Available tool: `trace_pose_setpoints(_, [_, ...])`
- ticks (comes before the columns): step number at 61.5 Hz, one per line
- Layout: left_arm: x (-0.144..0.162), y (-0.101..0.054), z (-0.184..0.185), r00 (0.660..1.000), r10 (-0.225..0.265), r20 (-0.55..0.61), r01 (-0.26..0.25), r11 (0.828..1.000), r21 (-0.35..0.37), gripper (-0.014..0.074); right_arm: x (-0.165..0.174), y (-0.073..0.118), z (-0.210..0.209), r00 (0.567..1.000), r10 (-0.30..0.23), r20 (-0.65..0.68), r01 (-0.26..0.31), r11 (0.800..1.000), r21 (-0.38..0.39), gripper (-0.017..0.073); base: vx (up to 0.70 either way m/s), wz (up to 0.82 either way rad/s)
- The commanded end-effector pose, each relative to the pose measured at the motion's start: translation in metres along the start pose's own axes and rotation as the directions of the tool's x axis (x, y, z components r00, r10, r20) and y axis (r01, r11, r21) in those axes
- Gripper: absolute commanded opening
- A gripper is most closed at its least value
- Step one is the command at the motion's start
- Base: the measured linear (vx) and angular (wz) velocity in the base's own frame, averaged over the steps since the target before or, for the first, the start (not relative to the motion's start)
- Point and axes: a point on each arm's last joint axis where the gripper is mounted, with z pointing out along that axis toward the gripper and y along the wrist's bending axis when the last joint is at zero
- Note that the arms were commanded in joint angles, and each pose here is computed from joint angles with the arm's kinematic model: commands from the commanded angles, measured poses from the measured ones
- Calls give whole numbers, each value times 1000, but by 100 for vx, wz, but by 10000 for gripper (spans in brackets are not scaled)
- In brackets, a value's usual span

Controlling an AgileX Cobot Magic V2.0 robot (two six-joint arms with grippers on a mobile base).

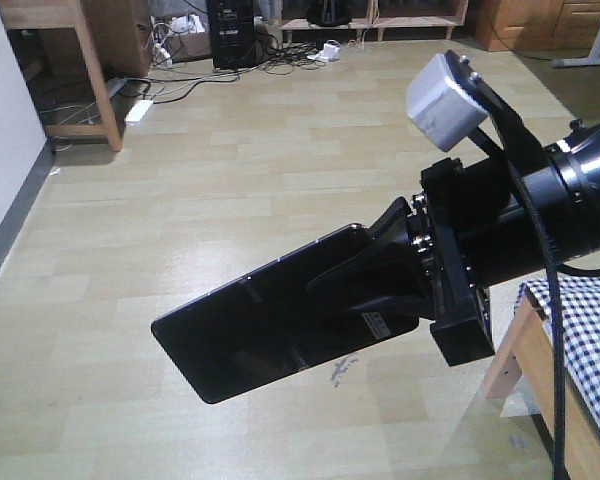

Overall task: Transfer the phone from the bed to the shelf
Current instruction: 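Hold the phone in the right gripper while driving to the shelf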

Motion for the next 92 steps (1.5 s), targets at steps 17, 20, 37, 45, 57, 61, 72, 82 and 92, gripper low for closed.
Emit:
trace_pose_setpoints(17, [-15,0,-2,994,-19,104,19,1000,2,1,-11,18,-11,997,-22,71,26,998,-62,-2,31,-6])
trace_pose_setpoints(20, [-15,0,-2,994,-19,104,19,1000,2,1,-11,18,-11,997,-22,71,26,998,-62,-2,34,-2])
trace_pose_setpoints(37, [-15,0,-2,994,-19,104,19,1000,2,1,-11,18,-11,997,-22,70,26,998,-63,-2,37,0])
trace_pose_setpoints(45, [-15,0,-2,994,-19,104,19,1000,2,1,-11,18,-11,997,-22,70,26,998,-63,-2,40,-1])
trace_pose_setpoints(57, [-15,0,-2,994,-19,104,19,1000,2,1,-11,18,-11,997,-22,70,26,998,-63,-2,41,-4])
trace_pose_setpoints(61, [-15,0,-2,994,-19,104,19,1000,2,1,-11,18,-11,997,-22,70,26,998,-63,-2,43,-5])
trace_pose_setpoints(72, [-15,0,-2,994,-19,104,19,1000,2,1,-11,18,-11,997,-22,70,26,998,-63,-2,43,-10])
trace_pose_setpoints(82, [-15,0,-2,994,-19,104,19,1000,2,1,-11,18,-11,997,-22,70,26,998,-63,-2,44,-16])
trace_pose_setpoints(92, [-15,0,-2,994,-19,104,19,1000,2,1,-11,18,-11,997,-22,70,26,998,-63,-2,44,-22])
